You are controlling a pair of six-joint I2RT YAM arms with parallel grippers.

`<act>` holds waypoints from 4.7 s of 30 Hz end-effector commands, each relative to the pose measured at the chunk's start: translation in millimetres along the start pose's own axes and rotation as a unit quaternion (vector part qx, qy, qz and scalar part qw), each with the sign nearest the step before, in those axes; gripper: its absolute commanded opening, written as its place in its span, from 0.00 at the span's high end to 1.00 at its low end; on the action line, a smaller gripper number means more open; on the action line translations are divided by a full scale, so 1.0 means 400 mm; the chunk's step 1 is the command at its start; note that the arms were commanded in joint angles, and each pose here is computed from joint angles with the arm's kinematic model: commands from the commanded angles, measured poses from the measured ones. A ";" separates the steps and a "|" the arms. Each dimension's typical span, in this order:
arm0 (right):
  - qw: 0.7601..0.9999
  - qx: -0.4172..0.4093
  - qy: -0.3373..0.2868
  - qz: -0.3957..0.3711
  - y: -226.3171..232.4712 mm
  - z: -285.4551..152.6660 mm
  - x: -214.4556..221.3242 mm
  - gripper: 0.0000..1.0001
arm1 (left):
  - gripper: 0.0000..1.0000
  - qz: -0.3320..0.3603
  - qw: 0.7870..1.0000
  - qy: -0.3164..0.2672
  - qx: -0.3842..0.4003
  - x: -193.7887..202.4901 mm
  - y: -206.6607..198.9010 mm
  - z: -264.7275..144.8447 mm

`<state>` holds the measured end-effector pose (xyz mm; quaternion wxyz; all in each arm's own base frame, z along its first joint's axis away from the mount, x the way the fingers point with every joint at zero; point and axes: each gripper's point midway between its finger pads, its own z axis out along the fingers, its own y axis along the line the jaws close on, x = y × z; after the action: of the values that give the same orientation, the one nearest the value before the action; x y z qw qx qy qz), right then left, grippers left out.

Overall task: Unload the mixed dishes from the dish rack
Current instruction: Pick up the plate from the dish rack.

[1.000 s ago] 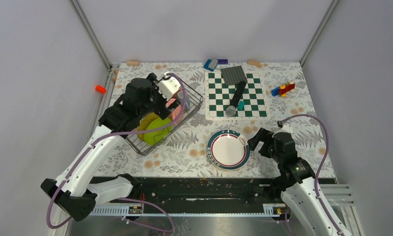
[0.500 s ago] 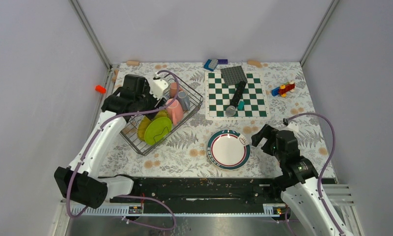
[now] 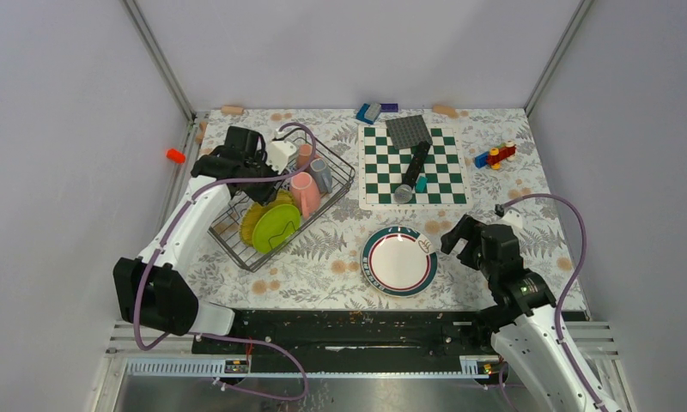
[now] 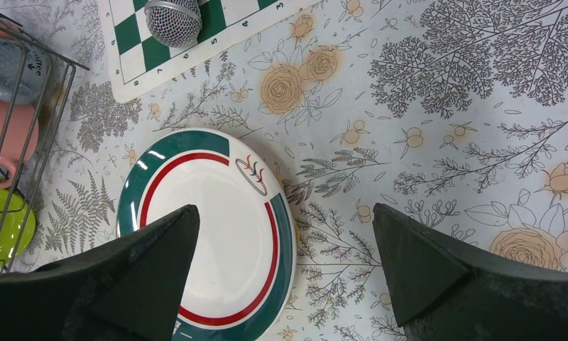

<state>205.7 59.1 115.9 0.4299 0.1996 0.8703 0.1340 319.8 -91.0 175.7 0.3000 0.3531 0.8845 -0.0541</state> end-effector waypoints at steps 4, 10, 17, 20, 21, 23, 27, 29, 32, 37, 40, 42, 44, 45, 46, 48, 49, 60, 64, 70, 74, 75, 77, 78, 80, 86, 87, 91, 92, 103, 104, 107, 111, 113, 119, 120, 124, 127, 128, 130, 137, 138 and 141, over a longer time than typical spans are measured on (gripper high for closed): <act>0.999 0.000 -0.036 0.000 0.007 -0.021 -0.049 0.01 | 0.68 0.011 1.000 -0.020 0.015 -0.018 0.000 0.009; 0.999 0.002 -0.041 0.004 0.002 -0.030 -0.050 0.00 | 0.79 0.008 0.999 -0.010 0.029 -0.011 -0.004 0.038; 0.999 0.007 -0.047 0.007 -0.003 -0.034 -0.056 0.00 | 0.89 0.016 0.999 -0.004 0.037 -0.007 -0.008 0.040; 0.999 0.007 -0.043 0.004 -0.001 -0.033 -0.056 0.00 | 1.00 0.027 0.999 -0.009 0.044 -0.012 -0.015 0.029; 0.999 0.005 -0.042 0.003 0.002 -0.033 -0.056 0.00 | 1.00 0.032 0.998 -0.011 0.045 -0.013 -0.016 0.023; 0.999 0.004 -0.040 0.002 0.002 -0.034 -0.054 0.00 | 1.00 0.040 0.998 -0.015 0.044 -0.018 -0.016 0.010; 0.999 -0.004 -0.042 0.003 0.006 -0.039 -0.053 0.00 | 1.00 0.064 0.997 -0.029 0.037 -0.026 -0.018 -0.022; 0.999 -0.008 -0.047 0.004 0.007 -0.044 -0.056 0.00 | 1.00 0.073 0.996 -0.036 0.026 -0.034 -0.017 -0.040; 0.998 -0.024 -0.054 0.009 0.014 -0.055 -0.056 0.00 | 1.00 0.097 0.993 -0.062 -0.007 -0.065 -0.006 -0.077; 0.997 -0.035 -0.061 0.013 0.015 -0.066 -0.054 0.00 | 1.00 0.125 0.987 -0.093 -0.034 -0.100 -0.008 -0.106; 0.997 -0.043 -0.068 0.016 0.017 -0.075 -0.057 0.00 | 1.00 0.135 0.983 -0.106 -0.069 -0.117 0.008 -0.129; 0.996 -0.047 -0.071 0.017 0.019 -0.078 -0.059 0.01 | 1.00 0.140 0.978 -0.111 -0.110 -0.127 0.033 -0.146; 0.996 -0.049 -0.073 0.016 0.019 -0.080 -0.058 0.00 | 1.00 0.146 0.972 -0.118 -0.142 -0.132 0.054 -0.172; 0.996 -0.050 -0.074 0.015 0.019 -0.081 -0.059 0.00 | 1.00 0.147 0.969 -0.121 -0.160 -0.135 0.066 -0.188; 0.996 -0.052 -0.075 0.015 0.021 -0.082 -0.061 0.01 | 1.00 0.148 0.965 -0.127 -0.174 -0.140 0.074 -0.206; 0.995 -0.053 -0.078 0.015 0.021 -0.080 -0.062 0.00 | 1.00 0.145 0.958 -0.146 -0.200 -0.156 0.088 -0.239; 0.995 -0.057 -0.080 0.015 0.024 -0.079 -0.062 0.00 | 1.00 0.140 0.954 -0.152 -0.218 -0.161 0.100 -0.253; 0.990 -0.102 -0.098 0.019 0.064 -0.076 -0.076 0.00 | 1.00 0.046 0.882 -0.312 -0.350 -0.280 0.171 -0.465; 0.987 -0.114 -0.105 0.030 0.076 -0.066 -0.080 0.01 | 1.00 -0.008 0.836 -0.422 -0.350 -0.331 0.156 -0.572; 0.984 -0.133 -0.111 0.044 0.091 -0.057 -0.080 0.01 | 1.00 -0.072 0.803 -0.534 -0.253 -0.382 0.077 -0.655; 0.974 -0.175 -0.134 0.048 0.125 -0.055 -0.095 0.00 | 1.00 -0.104 0.780 -0.595 -0.166 -0.424 0.016 -0.698; 0.972 -0.184 -0.138 0.045 0.132 -0.057 -0.098 0.01 | 1.00 -0.111 0.775 -0.607 -0.139 -0.438 -0.001 -0.703; 0.969 -0.198 -0.142 0.033 0.141 -0.063 -0.097 0.00 | 1.00 -0.118 0.770 -0.620 -0.090 -0.466 -0.032 -0.705; 0.969 -0.201 -0.142 0.027 0.143 -0.064 -0.095 0.00 | 1.00 -0.122 0.772 -0.620 -0.066 -0.479 -0.045 -0.697; 0.967 -0.211 -0.143 0.017 0.146 -0.064 -0.087 0.00 | 1.00 -0.131 0.777 -0.616 -0.013 -0.510 -0.072 -0.668; 0.961 -0.226 -0.159 0.014 0.144 -0.059 -0.080 0.00 | 1.00 -0.169 0.750 -0.623 0.145 -0.605 -0.155 -0.634; 0.960 -0.229 -0.161 0.015 0.144 -0.059 -0.079 0.00 | 1.00 -0.175 0.745 -0.622 0.165 -0.613 -0.166 -0.629; 0.956 -0.242 -0.161 0.023 0.151 -0.062 -0.073 0.00 | 1.00 -0.197 0.735 -0.610 0.220 -0.608 -0.210 -0.580; 0.956 -0.245 -0.161 0.024 0.152 -0.063 -0.072 0.00 | 1.00 -0.202 0.739 -0.602 0.225 -0.597 -0.224 -0.557; 0.933 -0.338 -0.121 0.034 0.237 -0.077 -0.042 0.00 | 1.00 -0.170 0.839 -0.414 0.310 -0.366 -0.435 -0.217; 0.928 -0.355 -0.112 0.034 0.253 -0.080 -0.037 0.00 | 1.00 -0.168 0.843 -0.402 0.316 -0.347 -0.449 -0.198; 0.911 -0.405 -0.077 0.029 0.298 -0.091 -0.012 0.01 | 1.00 -0.158 0.855 -0.371 0.327 -0.288 -0.490 -0.141; 0.889 -0.456 -0.029 0.021 0.344 -0.103 0.017 0.00 | 1.00 -0.175 0.858 -0.354 0.330 -0.250 -0.509 -0.090; 0.882 -0.471 0.002 0.020 0.359 -0.101 0.036 0.00 | 1.00 -0.167 0.859 -0.336 0.348 -0.237 -0.526 -0.074; 0.871 -0.490 0.042 0.016 0.376 -0.098 0.063 0.02 | 1.00 -0.162 0.841 -0.311 0.412 -0.219 -0.579 -0.065; 0.869 -0.493 0.048 0.014 0.379 -0.100 0.066 0.03 | 1.00 -0.160 0.839 -0.311 0.418 -0.219 -0.583 -0.065; 0.861 -0.505 0.063 0.011 0.386 -0.107 0.075 0.11 | 1.00 -0.164 0.843 -0.305 0.411 -0.218 -0.583 -0.050; 0.857 -0.511 0.069 0.011 0.388 -0.109 0.081 0.21 | 1.00 -0.163 0.845 -0.299 0.412 -0.218 -0.586 -0.042; 0.856 -0.512 0.072 0.012 0.389 -0.110 0.082 0.24 | 1.00 -0.163 0.847 -0.296 0.411 -0.218 -0.587 -0.039; 0.854 -0.515 0.078 0.011 0.390 -0.111 0.086 0.30 | 1.00 -0.160 0.847 -0.291 0.415 -0.216 -0.591 -0.036; 0.850 -0.520 0.088 0.012 0.393 -0.115 0.092 0.46 | 1.00 -0.144 0.841 -0.291 0.432 -0.223 -0.610 -0.049; 0.850 -0.520 0.089 0.012 0.393 -0.114 0.094 0.48 | 1.00 -0.142 0.840 -0.292 0.434 -0.225 -0.613 -0.051; 0.846 -0.524 0.097 0.010 0.396 -0.118 0.098 0.53 | 1.00 -0.135 0.837 -0.289 0.446 -0.227 -0.624 -0.058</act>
<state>188.2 208.5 164.3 0.3773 -0.0284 0.7260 0.5743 197.2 -309.8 173.8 0.3080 0.2515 0.7368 -0.5469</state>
